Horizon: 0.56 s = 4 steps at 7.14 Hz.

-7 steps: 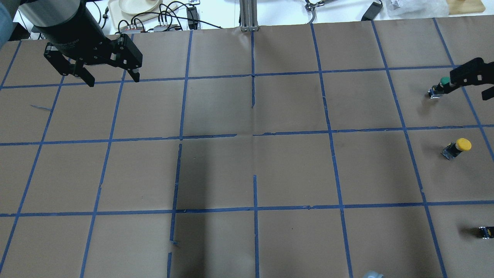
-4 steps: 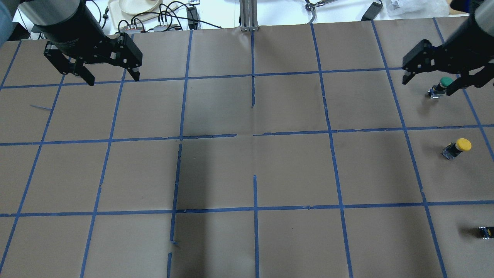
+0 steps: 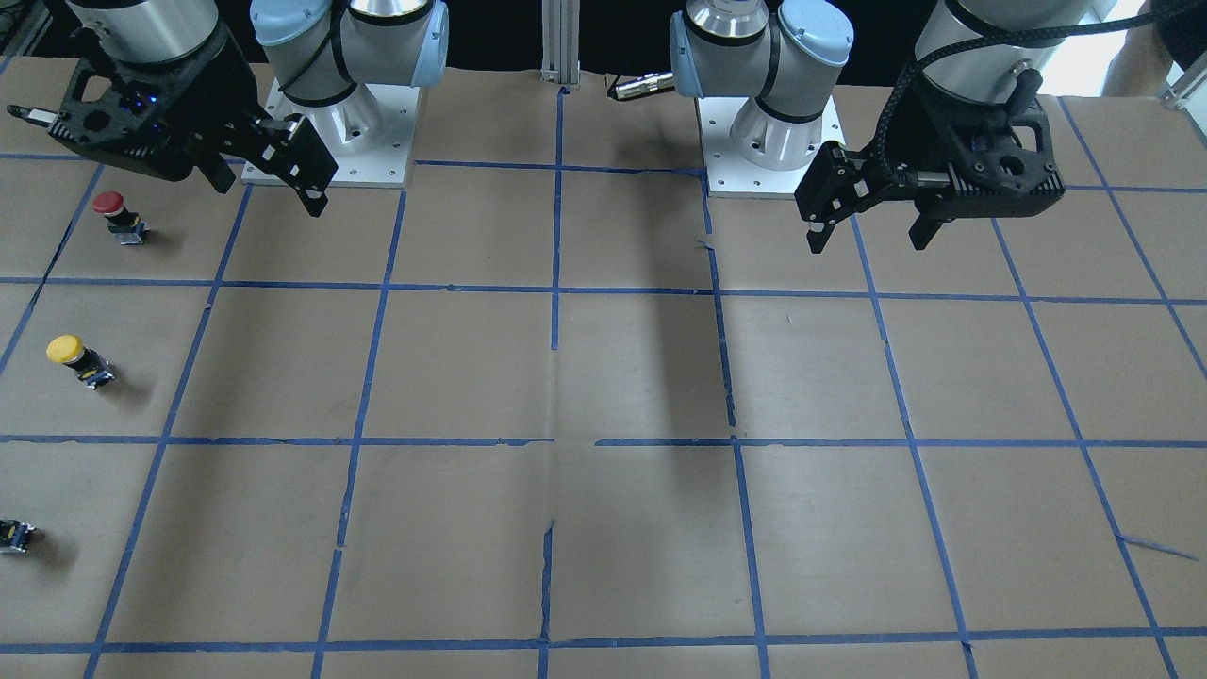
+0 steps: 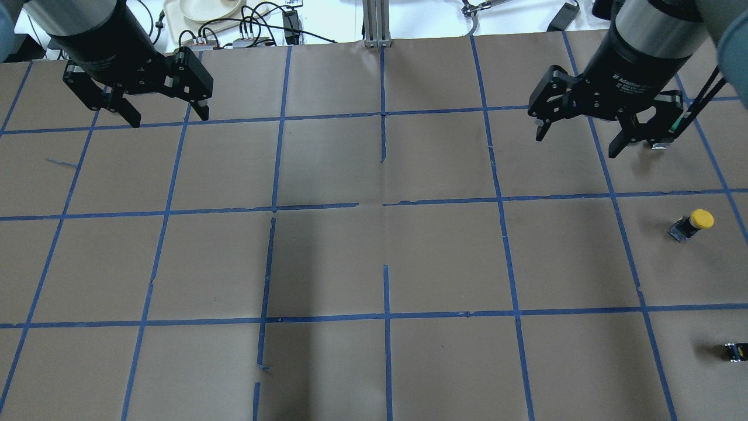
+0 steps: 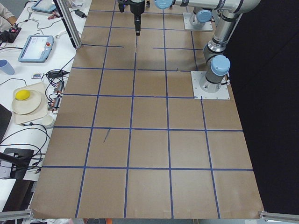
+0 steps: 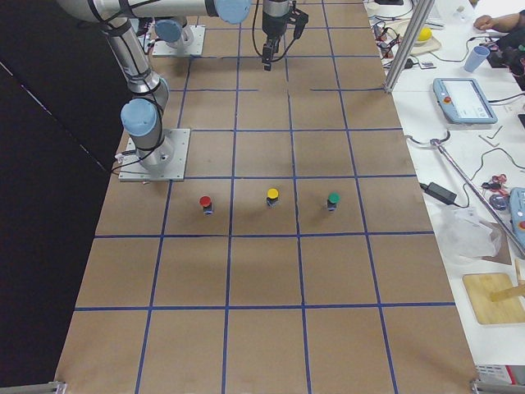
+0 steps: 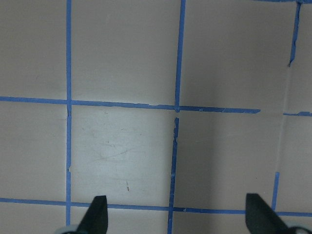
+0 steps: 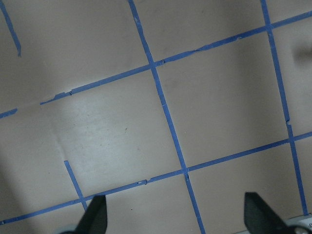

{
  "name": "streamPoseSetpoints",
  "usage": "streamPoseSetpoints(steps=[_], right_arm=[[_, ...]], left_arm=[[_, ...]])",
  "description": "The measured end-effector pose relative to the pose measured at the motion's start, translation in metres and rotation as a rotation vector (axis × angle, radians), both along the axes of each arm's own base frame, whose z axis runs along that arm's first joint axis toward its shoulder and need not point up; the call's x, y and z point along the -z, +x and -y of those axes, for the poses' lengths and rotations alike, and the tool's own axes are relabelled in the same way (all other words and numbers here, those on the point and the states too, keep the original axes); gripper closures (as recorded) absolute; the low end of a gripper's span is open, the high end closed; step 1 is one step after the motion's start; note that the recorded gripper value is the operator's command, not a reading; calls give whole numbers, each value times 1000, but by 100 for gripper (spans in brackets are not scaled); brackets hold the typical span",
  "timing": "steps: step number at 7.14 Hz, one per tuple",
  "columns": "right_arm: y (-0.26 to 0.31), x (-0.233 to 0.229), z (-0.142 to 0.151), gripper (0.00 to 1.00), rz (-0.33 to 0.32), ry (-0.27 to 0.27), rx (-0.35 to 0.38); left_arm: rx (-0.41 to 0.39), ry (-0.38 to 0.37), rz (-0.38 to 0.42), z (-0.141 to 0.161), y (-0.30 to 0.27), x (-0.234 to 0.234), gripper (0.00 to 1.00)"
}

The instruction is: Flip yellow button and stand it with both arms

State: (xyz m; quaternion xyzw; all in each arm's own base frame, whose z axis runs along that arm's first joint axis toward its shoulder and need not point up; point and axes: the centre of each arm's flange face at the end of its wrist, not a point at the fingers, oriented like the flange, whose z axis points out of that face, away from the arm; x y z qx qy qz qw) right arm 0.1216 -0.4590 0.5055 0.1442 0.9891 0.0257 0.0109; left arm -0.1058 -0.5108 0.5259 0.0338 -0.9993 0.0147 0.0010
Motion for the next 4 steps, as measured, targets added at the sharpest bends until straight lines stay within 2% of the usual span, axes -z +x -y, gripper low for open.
streamPoseSetpoints(steps=[4], right_arm=[[2, -5, -9, 0, -20, 10, -41]], left_arm=[[-2, -2, 0, -1, 0, -2, 0]])
